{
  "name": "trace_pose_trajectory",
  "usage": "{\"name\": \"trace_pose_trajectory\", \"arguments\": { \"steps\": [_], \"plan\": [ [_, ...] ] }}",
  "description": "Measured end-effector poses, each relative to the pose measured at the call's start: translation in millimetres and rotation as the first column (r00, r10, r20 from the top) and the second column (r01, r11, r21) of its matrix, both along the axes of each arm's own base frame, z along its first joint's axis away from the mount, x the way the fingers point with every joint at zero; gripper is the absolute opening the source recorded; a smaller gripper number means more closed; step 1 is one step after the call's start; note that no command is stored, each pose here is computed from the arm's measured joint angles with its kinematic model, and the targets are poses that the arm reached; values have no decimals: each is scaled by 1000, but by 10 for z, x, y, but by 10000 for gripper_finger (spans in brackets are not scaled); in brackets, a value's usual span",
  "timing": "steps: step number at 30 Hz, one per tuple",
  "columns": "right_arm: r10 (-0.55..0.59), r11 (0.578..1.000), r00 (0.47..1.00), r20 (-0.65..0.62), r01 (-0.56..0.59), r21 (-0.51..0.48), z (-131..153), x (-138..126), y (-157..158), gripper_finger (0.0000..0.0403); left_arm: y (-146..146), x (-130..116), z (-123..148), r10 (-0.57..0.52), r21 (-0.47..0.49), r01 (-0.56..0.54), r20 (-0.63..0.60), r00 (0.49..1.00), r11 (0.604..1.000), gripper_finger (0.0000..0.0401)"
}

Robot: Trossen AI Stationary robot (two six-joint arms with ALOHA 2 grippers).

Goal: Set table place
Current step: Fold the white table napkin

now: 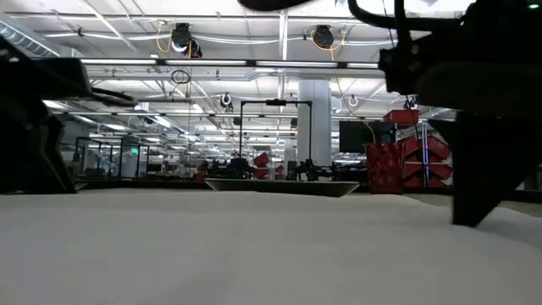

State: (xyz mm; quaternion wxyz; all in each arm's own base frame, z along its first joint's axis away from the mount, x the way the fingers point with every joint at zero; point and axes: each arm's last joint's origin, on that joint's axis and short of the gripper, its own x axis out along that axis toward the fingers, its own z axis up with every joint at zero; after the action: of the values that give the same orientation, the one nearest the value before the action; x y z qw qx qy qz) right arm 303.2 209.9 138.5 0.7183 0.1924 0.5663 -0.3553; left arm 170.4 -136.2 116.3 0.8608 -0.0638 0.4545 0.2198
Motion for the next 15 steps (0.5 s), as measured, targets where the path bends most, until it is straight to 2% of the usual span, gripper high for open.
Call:
{"name": "trace_pose_trajectory", "arguments": {
  "steps": [2,4,6,8,11,15],
  "plan": [
    [-10,1000,998,-58,9,-12,26,-49,-28,194,23,17,-30,35,17,-35,12,999,999,128],
    [3,1000,998,-61,-3,-1,94,-41,-16,194,77,23,-38,74,48,-75,19,997,996,128],
    [31,999,1000,1,-31,-7,240,-5,5,194,103,43,-23,92,55,-94,32,995,994,128],
    [50,997,995,81,-46,-55,351,23,0,194,89,67,42,95,31,-97,58,994,995,128],
    [75,993,985,155,-60,-100,356,109,-29,194,41,89,125,83,0,-83,85,993,997,128],
    [137,987,969,208,-117,-107,272,279,-59,194,-76,36,160,24,-31,-21,102,994,999,128]
  ]
}}
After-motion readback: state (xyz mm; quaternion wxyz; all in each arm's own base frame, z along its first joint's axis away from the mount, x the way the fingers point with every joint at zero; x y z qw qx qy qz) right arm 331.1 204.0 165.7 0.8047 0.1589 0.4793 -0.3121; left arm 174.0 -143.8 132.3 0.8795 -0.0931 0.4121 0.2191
